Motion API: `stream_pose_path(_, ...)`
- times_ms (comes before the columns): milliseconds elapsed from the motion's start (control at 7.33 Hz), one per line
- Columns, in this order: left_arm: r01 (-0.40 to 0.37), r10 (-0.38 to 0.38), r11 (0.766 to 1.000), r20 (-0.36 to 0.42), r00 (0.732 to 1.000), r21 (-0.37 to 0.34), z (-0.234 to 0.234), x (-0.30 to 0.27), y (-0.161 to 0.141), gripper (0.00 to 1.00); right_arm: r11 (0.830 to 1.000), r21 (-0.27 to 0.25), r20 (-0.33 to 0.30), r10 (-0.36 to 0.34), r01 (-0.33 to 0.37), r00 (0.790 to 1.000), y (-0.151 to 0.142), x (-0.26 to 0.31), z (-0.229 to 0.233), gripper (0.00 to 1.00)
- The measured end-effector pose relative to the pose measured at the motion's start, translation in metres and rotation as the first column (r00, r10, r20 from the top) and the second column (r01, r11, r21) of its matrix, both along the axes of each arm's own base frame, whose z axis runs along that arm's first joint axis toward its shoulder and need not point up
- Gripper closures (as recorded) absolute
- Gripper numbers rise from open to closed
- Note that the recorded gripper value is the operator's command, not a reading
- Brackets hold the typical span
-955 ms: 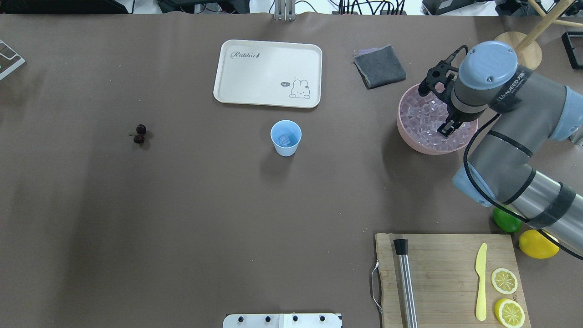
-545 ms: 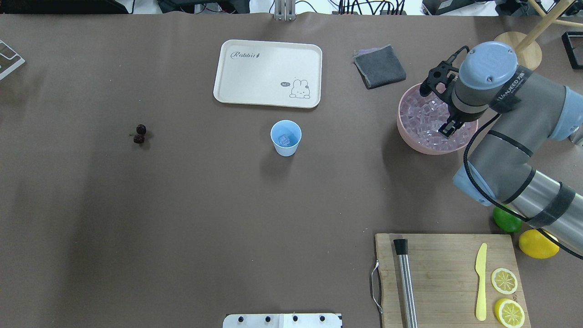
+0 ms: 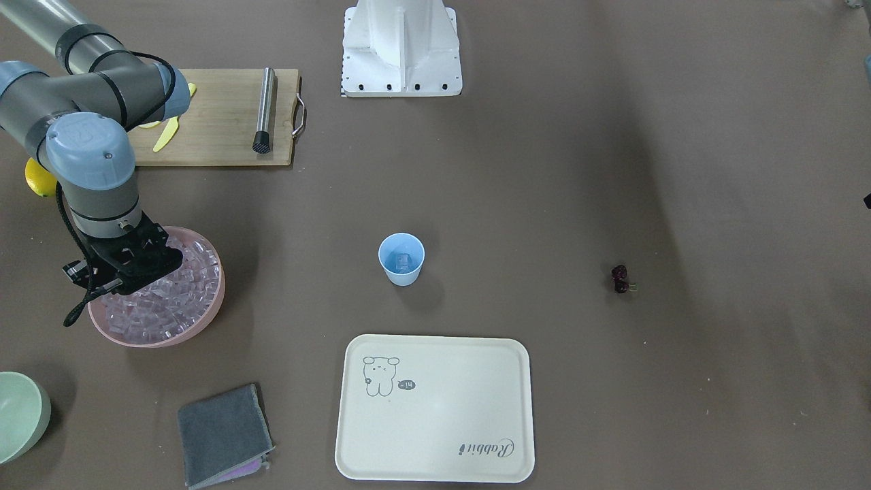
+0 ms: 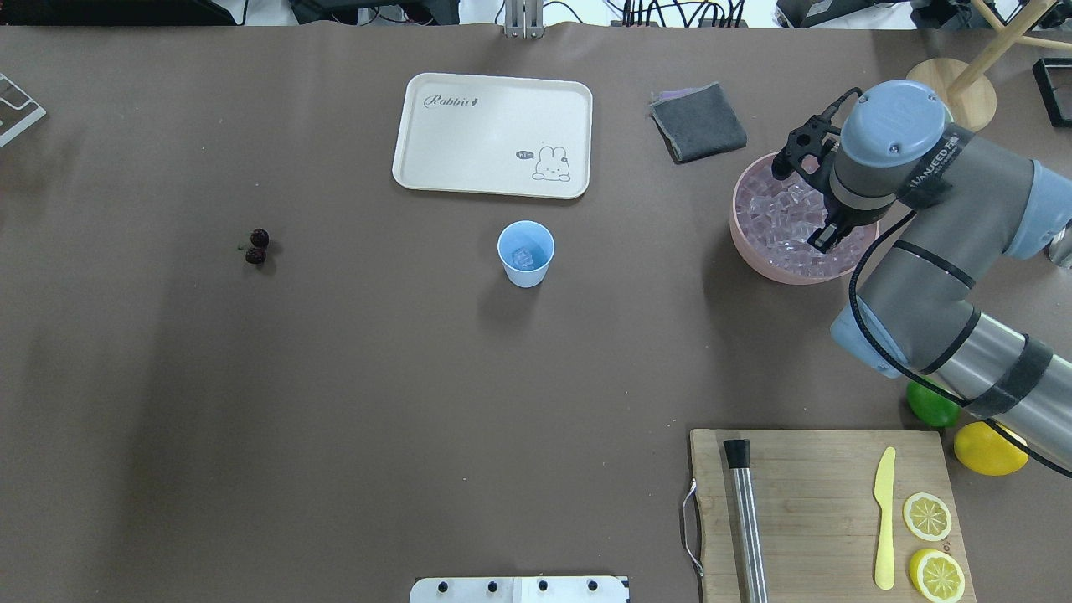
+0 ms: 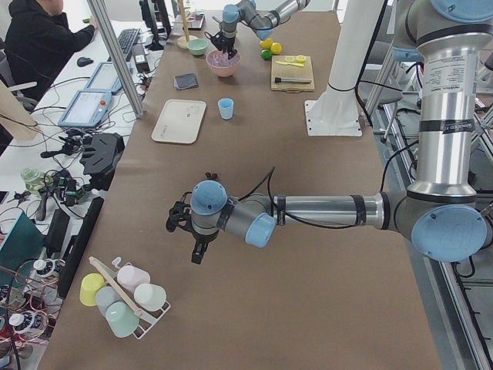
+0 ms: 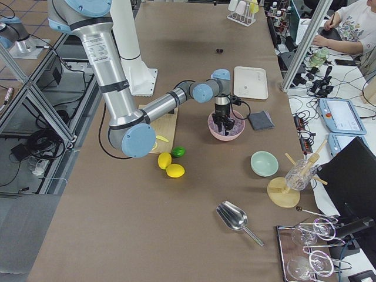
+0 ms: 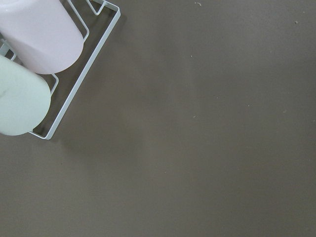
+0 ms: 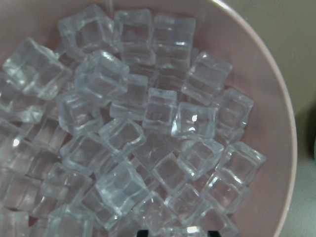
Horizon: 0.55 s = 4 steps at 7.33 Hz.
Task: Put ice and cherries in cup
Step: 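Lower the right gripper into the pink bowl and grasp a third ice cube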
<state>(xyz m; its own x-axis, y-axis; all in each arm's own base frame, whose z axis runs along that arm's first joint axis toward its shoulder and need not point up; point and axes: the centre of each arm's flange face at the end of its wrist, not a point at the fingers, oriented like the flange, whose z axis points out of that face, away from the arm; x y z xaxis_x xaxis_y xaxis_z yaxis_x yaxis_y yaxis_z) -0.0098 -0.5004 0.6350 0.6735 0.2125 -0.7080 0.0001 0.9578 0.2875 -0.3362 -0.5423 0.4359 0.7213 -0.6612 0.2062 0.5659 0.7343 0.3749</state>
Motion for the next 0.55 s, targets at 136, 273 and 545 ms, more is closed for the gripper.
stream_pose_path(136,-0.002,0.002,1.000,0.001,1.000,0.001,0.0007,0.0013,-0.0005,0.02,1.000,0.002,-0.002,0.002,-0.002,1.000,-0.0002,0.0001,-0.0002,0.88)
stream_pose_path(273,-0.004,0.004,1.000,0.001,1.000,0.000,0.0015,0.0028,-0.0018,0.02,1.000,0.004,-0.001,0.003,-0.003,1.000,-0.0006,0.0011,-0.0009,0.96)
stream_pose_path(545,-0.011,0.011,1.000,0.000,1.000,0.000,0.0014,0.0064,-0.0029,0.02,1.000,0.009,0.005,0.018,-0.018,1.000,-0.0053,0.0096,-0.0052,1.00)
